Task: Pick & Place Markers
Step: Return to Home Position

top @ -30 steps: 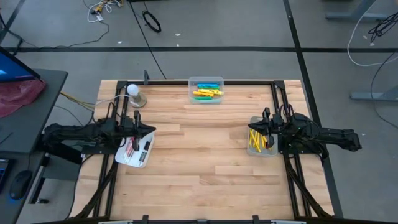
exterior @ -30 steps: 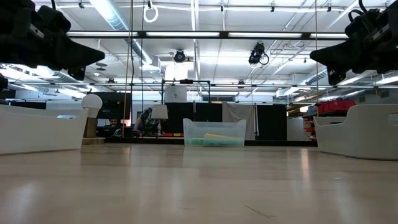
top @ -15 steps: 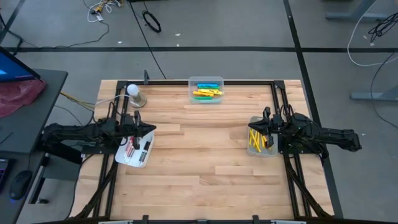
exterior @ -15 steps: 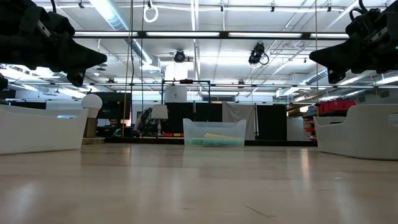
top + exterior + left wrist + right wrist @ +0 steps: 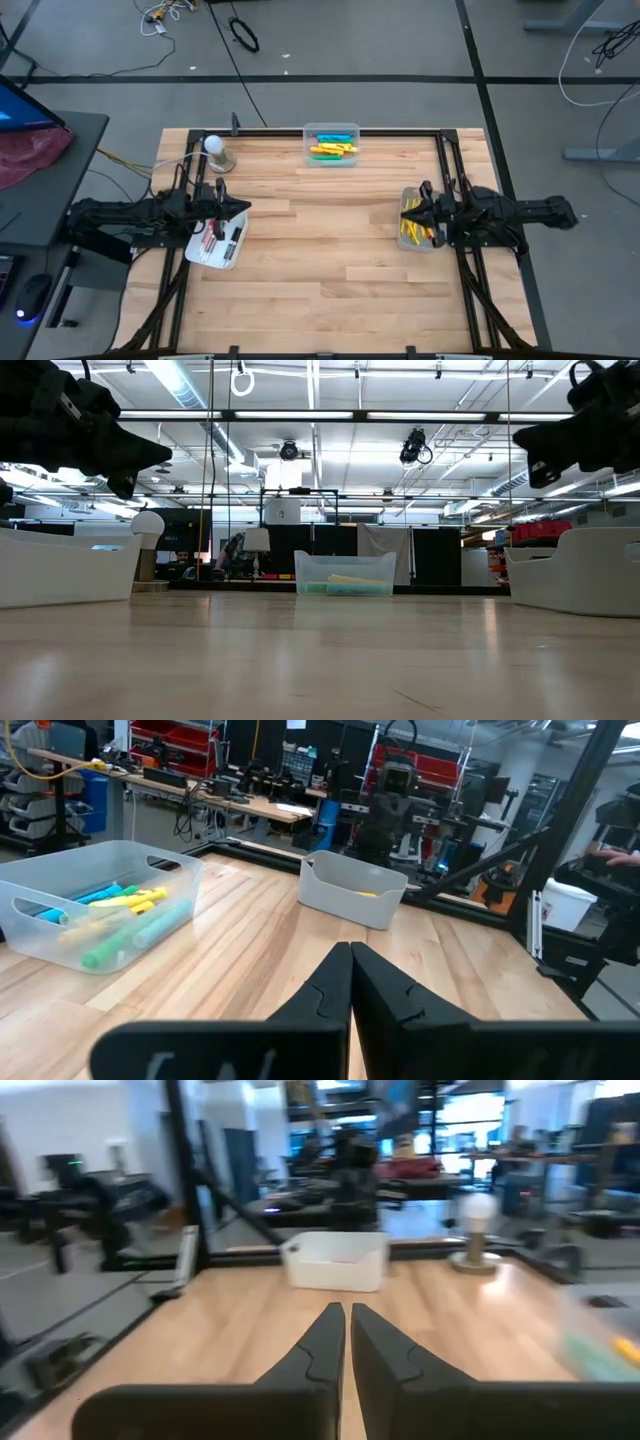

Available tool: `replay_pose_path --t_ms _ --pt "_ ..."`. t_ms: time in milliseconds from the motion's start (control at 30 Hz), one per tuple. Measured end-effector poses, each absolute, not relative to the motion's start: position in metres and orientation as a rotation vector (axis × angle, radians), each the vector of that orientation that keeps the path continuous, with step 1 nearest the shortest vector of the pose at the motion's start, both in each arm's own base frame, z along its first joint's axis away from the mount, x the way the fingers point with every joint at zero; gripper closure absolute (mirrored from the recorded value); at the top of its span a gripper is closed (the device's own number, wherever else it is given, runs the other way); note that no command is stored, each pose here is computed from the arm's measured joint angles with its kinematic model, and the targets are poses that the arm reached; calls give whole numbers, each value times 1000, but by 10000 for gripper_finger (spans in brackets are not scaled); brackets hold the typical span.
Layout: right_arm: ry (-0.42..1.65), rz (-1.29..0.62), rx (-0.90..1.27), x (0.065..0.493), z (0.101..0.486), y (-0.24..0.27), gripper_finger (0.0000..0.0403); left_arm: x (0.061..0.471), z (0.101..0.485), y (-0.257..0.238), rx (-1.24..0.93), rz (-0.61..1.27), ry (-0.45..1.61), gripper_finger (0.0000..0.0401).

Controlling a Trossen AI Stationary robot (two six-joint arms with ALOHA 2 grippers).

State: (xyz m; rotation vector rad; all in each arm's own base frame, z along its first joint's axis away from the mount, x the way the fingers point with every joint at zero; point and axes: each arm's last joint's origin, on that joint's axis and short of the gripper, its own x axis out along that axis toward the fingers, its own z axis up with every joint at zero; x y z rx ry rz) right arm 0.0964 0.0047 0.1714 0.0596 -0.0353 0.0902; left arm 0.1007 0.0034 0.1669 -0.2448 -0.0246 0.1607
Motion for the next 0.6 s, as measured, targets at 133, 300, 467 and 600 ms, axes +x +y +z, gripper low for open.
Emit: replay_pose_path --t_ms 133,300,467,600 --pt "-34 160 45 96 171 12 376 101 167 3 -244 161 -25 392" --pt "-36 178 24 96 171 14 376 101 167 3 -244 161 -25 392" --pt "-29 179 86 96 171 14 376 101 167 3 -244 161 -25 392" --pt "-24 179 95 96 171 14 376 101 167 3 -244 161 -25 391"
